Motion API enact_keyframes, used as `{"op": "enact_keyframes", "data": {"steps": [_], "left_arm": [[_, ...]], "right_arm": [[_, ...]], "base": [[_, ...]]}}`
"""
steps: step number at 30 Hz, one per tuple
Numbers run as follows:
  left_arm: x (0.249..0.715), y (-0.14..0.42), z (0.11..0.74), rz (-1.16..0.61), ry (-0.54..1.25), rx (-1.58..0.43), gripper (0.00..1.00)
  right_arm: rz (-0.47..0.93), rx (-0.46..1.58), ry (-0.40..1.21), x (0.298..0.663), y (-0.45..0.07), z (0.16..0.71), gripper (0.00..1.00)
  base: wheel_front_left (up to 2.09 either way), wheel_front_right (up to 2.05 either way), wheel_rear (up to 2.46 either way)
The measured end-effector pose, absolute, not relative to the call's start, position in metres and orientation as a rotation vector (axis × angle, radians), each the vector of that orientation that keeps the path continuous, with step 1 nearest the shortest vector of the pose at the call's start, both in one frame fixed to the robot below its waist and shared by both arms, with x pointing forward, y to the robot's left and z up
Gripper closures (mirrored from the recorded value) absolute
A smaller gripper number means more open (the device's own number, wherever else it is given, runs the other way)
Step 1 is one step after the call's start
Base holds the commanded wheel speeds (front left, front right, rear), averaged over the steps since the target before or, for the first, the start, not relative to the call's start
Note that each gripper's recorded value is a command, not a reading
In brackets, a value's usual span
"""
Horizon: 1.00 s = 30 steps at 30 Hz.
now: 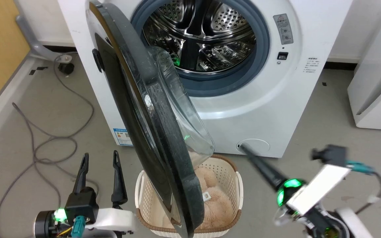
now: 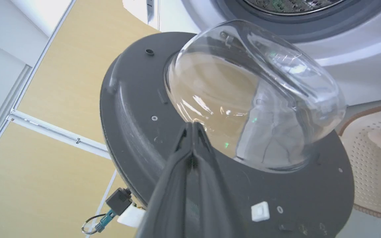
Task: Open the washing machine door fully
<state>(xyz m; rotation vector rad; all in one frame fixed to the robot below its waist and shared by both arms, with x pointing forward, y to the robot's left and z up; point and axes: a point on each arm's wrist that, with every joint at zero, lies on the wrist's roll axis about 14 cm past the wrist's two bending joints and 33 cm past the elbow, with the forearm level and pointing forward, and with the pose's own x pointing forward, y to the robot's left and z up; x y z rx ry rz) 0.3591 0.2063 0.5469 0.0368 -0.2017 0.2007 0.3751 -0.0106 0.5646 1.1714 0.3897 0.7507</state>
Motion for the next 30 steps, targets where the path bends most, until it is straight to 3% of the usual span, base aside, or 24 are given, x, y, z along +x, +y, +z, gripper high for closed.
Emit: {"op": "enact_keyframes", "data": {"steps": [3,4,8,16,24,30], "left_arm": [[0.358,0.206,0.545,0.199,-0.197,0.037,0.00],[0.359,0.205,0.545,0.196,-0.198,0.037,0.00],[0.362,0.202,0.545,0.187,-0.197,0.036,0.00],[0.363,0.199,0.543,0.175,-0.192,0.041,0.00],[0.364,0.196,0.543,0.168,-0.191,0.039,0.00],[0.363,0.196,0.543,0.167,-0.191,0.040,0.00]], "right_arm": [[0.666,1.186,0.237,0.386,-0.034,0.580,1.00],[0.566,1.194,0.103,0.394,-0.062,0.588,1.00],[0.424,1.054,-0.107,0.402,-0.103,0.597,1.00],[0.234,0.708,-0.365,0.399,-0.170,0.618,1.00],[0.169,0.217,-0.417,0.379,-0.179,0.619,1.00],[0.164,0.093,-0.347,0.371,-0.165,0.593,1.00]], "base": [[0.00,0.00,0.00],[0.00,0.00,0.00],[0.00,0.00,0.00],[0.00,0.00,0.00],[0.00,0.00,0.00],[0.00,0.00,0.00]]}}
